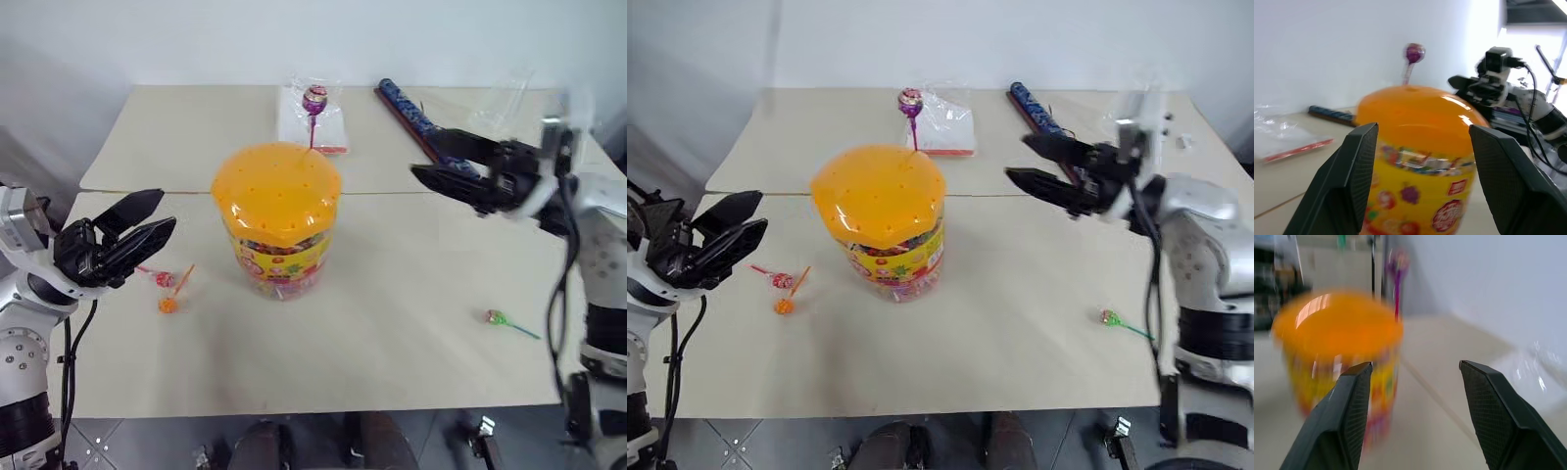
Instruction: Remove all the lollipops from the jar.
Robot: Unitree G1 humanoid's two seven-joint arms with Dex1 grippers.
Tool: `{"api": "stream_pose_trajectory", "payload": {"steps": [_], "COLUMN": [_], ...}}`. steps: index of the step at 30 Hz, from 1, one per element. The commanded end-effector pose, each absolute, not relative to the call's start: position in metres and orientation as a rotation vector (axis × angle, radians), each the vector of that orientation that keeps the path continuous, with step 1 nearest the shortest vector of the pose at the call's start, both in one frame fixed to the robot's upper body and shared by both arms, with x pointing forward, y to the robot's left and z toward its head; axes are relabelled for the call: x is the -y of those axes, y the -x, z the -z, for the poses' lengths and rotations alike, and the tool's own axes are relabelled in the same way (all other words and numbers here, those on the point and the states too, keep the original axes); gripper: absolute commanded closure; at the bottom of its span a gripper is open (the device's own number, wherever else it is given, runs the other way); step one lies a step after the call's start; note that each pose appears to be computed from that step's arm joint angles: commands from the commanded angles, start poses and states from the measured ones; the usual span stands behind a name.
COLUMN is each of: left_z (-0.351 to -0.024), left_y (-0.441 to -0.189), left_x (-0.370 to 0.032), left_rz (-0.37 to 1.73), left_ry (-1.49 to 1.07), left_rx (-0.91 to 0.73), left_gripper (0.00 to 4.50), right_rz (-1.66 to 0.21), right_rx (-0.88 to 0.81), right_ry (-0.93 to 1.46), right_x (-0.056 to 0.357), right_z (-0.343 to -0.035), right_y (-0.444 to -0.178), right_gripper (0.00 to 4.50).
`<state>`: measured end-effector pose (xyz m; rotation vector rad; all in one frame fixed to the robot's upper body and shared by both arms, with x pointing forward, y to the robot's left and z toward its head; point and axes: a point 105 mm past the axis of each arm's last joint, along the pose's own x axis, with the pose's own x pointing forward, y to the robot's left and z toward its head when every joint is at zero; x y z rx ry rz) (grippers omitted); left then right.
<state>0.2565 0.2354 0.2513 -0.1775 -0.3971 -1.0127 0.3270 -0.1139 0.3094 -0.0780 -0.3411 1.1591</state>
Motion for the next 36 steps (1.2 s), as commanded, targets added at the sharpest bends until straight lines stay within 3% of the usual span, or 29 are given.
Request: {"api": "stream_pose_trajectory", "payload": {"steps": [1, 9, 12, 19, 28, 31, 36], "left_z": [-0.261, -0.264, -0.264, -0.264, -0.266, -0.266, -0.267], "left_y": [-0.253, -0.252, -0.252, -0.251, -0.252, -0.252, -0.252], "left_x": [-0.23, -0.23, -0.23, -0.229, -0.228, -0.228, -0.228], "left_rz": [1.04, 1.039, 1.038, 1.037, 1.049, 1.05, 1.053], "left_ry": [0.154, 0.145, 0.143, 0.141, 0.137, 0.136, 0.139], "left_rx": [0.432, 0.444, 0.447, 0.459, 0.473, 0.471, 0.47], "left_gripper": [1.36, 1.36, 1.36, 1.36, 1.36, 1.36, 1.36], "right_rz": [-1.123, -1.199, -1.198, -1.225, -1.248, -1.269, -1.206], "right_rx": [0.312, 0.302, 0.316, 0.345, 0.363, 0.317, 0.363], "right_ry": [0.097, 0.074, 0.051, 0.031, 0.015, 0.029, 0.074], "right_x": [0.094, 0.048, 0.045, 0.041, 0.051, 0.052, 0.048], "right_z": [-0.313, -0.319, -0.324, -0.329, -0.33, -0.326, -0.329], "right_y": [-0.34, -0.346, -0.349, -0.348, -0.345, -0.342, -0.35], "right_gripper": [1.55, 1.55, 2.07, 4.46, 4.46, 3.88, 2.26]}}
